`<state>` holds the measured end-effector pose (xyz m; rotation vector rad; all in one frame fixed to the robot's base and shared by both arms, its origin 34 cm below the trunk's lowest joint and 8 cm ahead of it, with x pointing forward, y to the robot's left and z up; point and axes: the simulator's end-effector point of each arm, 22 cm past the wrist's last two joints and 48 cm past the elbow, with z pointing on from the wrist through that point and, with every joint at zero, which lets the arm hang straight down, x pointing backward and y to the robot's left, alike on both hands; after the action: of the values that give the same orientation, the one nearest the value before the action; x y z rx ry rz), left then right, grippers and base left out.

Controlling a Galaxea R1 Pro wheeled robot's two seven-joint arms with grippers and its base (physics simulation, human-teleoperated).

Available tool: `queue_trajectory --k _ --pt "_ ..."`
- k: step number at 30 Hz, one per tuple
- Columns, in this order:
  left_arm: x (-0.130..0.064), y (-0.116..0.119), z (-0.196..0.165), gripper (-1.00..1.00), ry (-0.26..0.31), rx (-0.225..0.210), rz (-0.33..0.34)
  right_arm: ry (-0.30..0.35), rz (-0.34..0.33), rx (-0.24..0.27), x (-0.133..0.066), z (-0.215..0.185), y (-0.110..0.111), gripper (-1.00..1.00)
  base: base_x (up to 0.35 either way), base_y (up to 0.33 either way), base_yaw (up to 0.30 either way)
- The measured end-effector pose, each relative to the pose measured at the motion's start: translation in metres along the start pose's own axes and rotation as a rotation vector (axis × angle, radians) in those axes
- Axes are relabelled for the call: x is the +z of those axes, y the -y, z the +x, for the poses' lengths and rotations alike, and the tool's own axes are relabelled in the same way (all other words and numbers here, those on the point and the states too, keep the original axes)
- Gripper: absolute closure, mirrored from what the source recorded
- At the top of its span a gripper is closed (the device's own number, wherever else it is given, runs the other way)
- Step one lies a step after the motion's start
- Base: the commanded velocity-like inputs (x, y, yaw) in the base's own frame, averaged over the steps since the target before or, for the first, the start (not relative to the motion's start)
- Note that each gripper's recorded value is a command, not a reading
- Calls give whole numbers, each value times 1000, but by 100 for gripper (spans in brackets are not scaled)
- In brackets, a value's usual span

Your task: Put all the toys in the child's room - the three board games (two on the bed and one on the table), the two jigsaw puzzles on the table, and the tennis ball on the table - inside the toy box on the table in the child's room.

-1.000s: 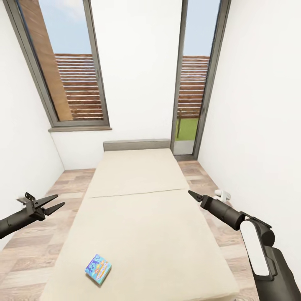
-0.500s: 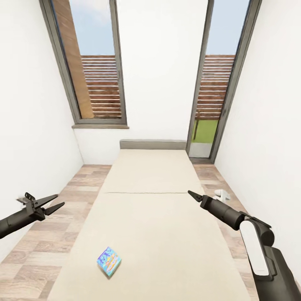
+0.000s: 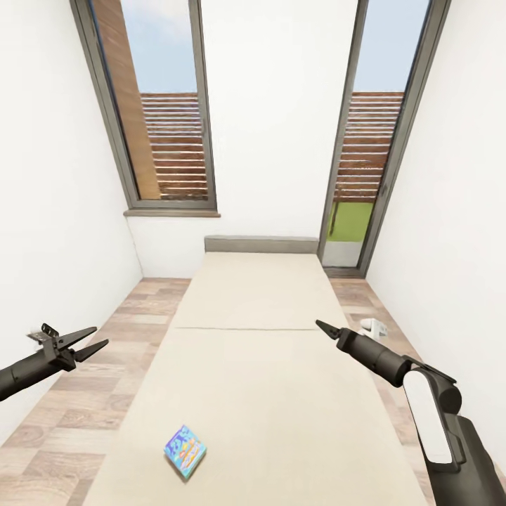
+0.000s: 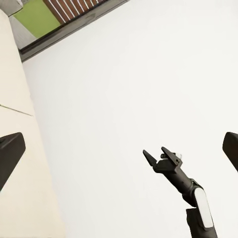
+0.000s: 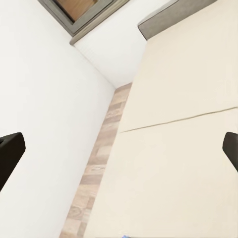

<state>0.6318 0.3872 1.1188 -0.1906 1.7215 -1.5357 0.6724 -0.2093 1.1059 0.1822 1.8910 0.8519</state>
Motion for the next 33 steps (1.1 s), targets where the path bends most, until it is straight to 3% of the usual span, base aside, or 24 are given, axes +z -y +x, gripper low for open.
queue_trajectory --k 11,15,17,20,22,24,28,29,33 --pt "3 -8 5 -100 -16 12 -31 0 5 -2 1 0 1 -100 85 14 0" --pt "37 -63 50 -100 -128 -7 -225 -3 18 -9 1 2 3 -100 3 0 0" --pt "59 -101 81 -100 -172 -23 -364 -9 30 -10 2 3 5 -100 0 0 0" --pt "80 -153 119 -100 -212 -27 -597 -14 95 -18 1 4 19 -100 0 0 0" --pt "87 -174 130 -100 -217 -11 -713 -16 136 -22 0 4 27 -100 0 0 0" --pt "104 -192 138 -100 -202 23 -840 -35 170 -37 3 11 30 -100 0 0 0" --pt "134 -204 155 -100 -191 98 -981 -99 194 -94 17 35 17 -100 0 0 0" --pt "146 -208 165 -100 -202 170 -1036 -134 202 -126 23 49 8 -100 0 0 0" --pt "161 -212 177 -100 -217 303 -1089 -186 195 -190 32 72 -11 -100 0 0 0"
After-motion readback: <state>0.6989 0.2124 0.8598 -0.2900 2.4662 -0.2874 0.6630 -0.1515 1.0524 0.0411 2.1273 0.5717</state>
